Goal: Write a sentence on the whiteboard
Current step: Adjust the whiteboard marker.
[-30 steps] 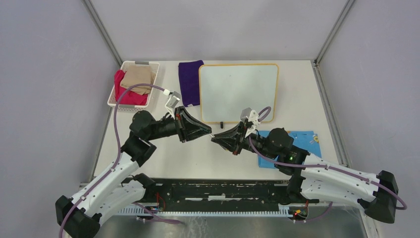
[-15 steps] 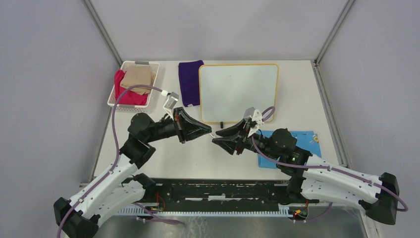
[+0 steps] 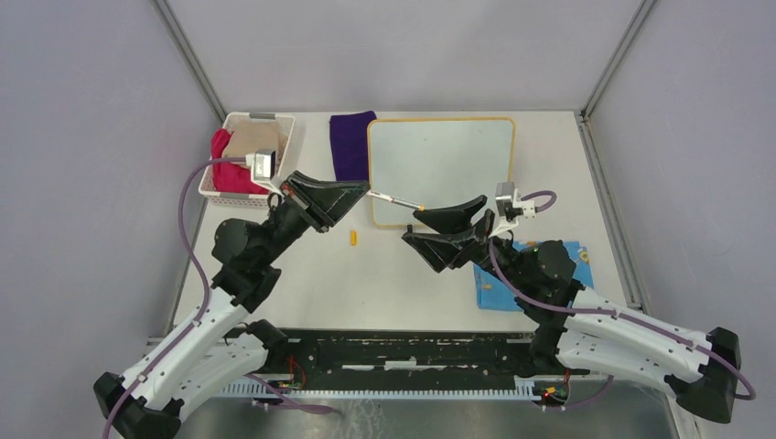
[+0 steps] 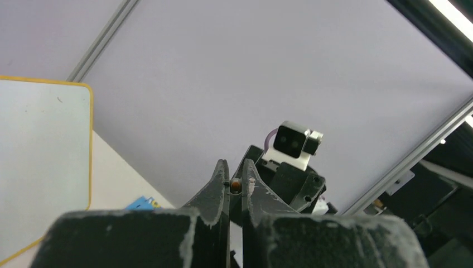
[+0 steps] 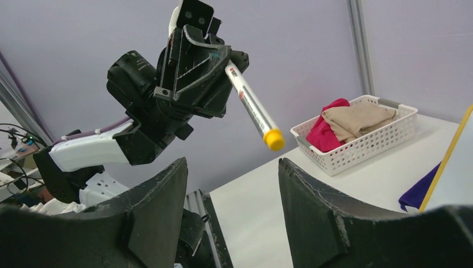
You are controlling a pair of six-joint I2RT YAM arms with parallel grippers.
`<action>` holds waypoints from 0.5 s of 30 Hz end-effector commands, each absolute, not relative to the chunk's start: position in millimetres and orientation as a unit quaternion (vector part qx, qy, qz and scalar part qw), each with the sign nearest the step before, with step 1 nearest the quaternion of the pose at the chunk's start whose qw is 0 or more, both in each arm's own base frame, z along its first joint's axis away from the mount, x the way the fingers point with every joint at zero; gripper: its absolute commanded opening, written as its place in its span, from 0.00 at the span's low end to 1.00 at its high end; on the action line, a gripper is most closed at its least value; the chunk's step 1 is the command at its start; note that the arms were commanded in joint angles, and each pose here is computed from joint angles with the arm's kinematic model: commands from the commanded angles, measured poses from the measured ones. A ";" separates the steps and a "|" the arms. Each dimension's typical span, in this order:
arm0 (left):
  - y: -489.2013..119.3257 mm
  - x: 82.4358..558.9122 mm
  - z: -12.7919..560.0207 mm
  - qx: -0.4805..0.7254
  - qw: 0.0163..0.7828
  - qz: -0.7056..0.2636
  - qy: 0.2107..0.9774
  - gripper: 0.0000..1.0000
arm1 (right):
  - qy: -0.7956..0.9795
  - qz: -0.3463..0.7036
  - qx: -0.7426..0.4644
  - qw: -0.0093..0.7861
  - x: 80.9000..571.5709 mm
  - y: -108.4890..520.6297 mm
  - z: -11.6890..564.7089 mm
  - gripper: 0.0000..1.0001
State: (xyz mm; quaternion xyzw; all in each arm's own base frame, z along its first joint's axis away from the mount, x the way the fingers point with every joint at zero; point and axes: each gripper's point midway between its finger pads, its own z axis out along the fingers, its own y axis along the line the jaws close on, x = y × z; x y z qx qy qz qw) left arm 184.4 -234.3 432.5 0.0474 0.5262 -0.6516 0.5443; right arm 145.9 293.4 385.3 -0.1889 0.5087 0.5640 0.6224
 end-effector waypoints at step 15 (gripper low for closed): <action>-222.8 199.4 466.6 -0.063 0.513 -0.733 0.442 0.02 | 0.417 0.663 -0.138 0.607 167.5 306.3 477.3 0.64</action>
